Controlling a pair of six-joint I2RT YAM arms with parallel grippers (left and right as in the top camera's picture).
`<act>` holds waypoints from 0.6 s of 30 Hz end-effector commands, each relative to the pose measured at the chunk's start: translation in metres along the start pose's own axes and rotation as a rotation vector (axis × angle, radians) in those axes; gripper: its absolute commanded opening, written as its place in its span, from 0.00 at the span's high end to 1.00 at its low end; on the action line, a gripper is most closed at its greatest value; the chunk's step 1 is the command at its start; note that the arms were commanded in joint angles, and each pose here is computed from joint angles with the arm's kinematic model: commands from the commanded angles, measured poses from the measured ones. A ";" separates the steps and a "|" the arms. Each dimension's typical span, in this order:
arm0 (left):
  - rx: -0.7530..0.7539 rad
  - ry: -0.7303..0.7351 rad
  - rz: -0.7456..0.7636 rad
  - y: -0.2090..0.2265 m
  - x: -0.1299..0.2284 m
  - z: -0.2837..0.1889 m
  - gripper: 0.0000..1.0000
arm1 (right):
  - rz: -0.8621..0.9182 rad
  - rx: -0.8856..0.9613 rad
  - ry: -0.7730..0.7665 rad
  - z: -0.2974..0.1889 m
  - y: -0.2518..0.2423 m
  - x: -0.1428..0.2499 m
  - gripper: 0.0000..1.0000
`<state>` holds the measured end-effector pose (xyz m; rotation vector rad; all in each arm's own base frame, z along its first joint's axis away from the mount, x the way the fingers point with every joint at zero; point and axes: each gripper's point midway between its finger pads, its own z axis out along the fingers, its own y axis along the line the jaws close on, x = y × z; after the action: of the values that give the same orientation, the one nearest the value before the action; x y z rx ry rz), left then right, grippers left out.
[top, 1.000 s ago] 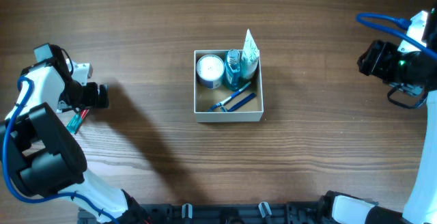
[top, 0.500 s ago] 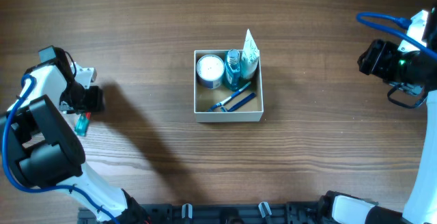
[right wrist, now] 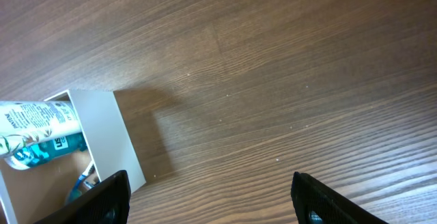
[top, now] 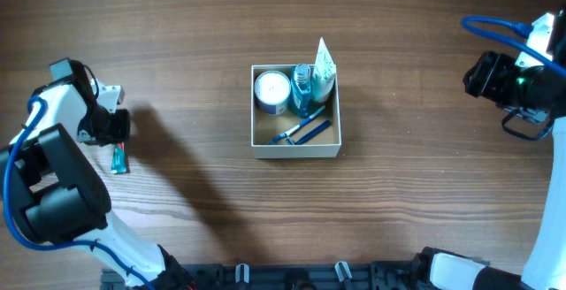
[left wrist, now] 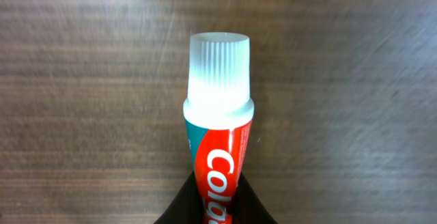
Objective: Pack container
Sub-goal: 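Lay the toothpaste tube in the box and release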
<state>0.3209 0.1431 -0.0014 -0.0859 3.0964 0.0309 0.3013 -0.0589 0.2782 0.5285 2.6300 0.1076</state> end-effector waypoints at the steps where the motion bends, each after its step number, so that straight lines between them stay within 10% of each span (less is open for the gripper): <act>1: 0.028 -0.181 0.022 -0.026 -0.041 -0.049 0.94 | -0.012 -0.012 0.012 0.004 0.001 0.000 0.23; 9: 0.090 -0.456 0.394 -0.171 -0.059 -0.153 0.96 | -0.009 -0.011 0.028 0.010 0.001 -0.001 0.19; 18: 0.192 -0.536 1.024 -0.364 0.020 -0.180 0.96 | -0.005 -0.005 0.059 0.021 0.000 -0.001 0.19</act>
<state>0.3311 -0.1879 0.1653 1.0778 2.3839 -0.1632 0.3078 -0.0605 0.2668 0.5315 2.6683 0.1097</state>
